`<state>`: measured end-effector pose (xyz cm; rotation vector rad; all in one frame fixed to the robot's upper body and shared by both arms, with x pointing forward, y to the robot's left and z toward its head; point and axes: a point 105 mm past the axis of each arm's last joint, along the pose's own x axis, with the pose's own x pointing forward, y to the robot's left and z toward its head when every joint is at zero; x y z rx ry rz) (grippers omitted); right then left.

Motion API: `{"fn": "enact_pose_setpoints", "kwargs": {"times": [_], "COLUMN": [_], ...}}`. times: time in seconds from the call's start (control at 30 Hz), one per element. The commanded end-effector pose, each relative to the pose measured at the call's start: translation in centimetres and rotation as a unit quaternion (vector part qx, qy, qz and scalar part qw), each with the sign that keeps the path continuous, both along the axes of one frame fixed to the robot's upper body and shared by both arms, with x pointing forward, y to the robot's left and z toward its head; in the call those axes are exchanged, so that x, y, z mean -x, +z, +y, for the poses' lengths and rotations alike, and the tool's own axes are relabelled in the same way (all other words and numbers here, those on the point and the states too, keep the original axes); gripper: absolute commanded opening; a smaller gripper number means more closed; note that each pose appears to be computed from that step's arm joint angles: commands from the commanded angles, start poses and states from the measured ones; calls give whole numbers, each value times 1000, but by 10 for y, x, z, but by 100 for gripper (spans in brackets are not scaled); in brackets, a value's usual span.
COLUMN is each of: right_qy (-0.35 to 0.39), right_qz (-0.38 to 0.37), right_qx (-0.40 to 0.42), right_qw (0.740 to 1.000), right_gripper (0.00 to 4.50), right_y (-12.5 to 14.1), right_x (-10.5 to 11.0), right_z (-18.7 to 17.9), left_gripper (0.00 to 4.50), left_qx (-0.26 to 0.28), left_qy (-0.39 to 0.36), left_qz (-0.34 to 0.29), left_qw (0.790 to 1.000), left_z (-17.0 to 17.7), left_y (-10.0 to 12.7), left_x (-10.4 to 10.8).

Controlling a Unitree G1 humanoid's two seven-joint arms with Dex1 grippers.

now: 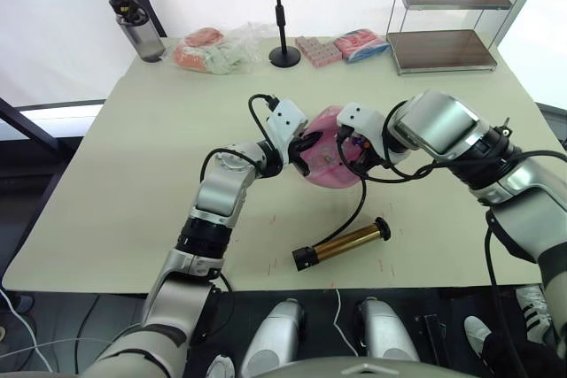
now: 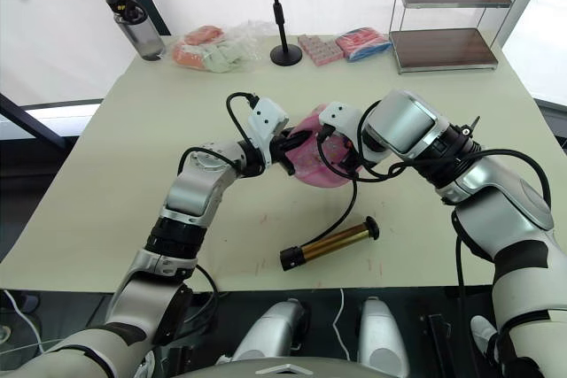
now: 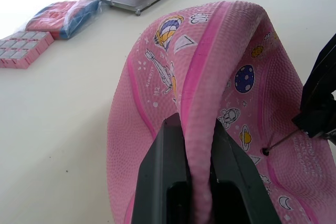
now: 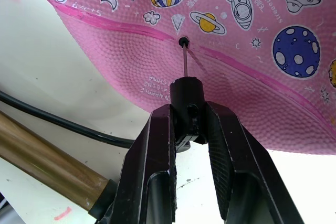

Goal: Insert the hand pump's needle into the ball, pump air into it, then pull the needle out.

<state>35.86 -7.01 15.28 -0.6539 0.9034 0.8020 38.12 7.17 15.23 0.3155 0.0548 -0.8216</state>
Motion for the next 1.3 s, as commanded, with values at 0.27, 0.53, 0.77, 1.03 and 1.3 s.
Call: {"fn": "enact_pose_setpoints", "kwargs": {"times": [0.27, 0.53, 0.77, 1.03, 1.3], "right_qy": [6, 2, -4, -2, 3], "right_qz": [-11, -12, -8, -4, -5], "right_qx": [5, 6, 1, -3, -12], "right_qw": [1000, 1000, 1000, 1000, 1000], "right_gripper": [31, 31, 31, 31, 31], "right_y": [-1, -6, -10, -17, -18], "right_x": [-2, -6, -8, -10, -12], "right_z": [2, 5, 9, 21, 36], "left_gripper": [9, 9, 9, 9, 9], "left_qx": [4, 40, 83, 106, 109], "left_qy": [-13, -7, 10, 16, 21], "left_qz": [2, 25, 73, 113, 128], "left_qw": [1000, 999, 994, 988, 986], "left_z": [-7, -8, -5, -7, -6], "left_y": [-2, -3, -12, -23, -30], "left_x": [6, 6, 6, 8, 11]}}
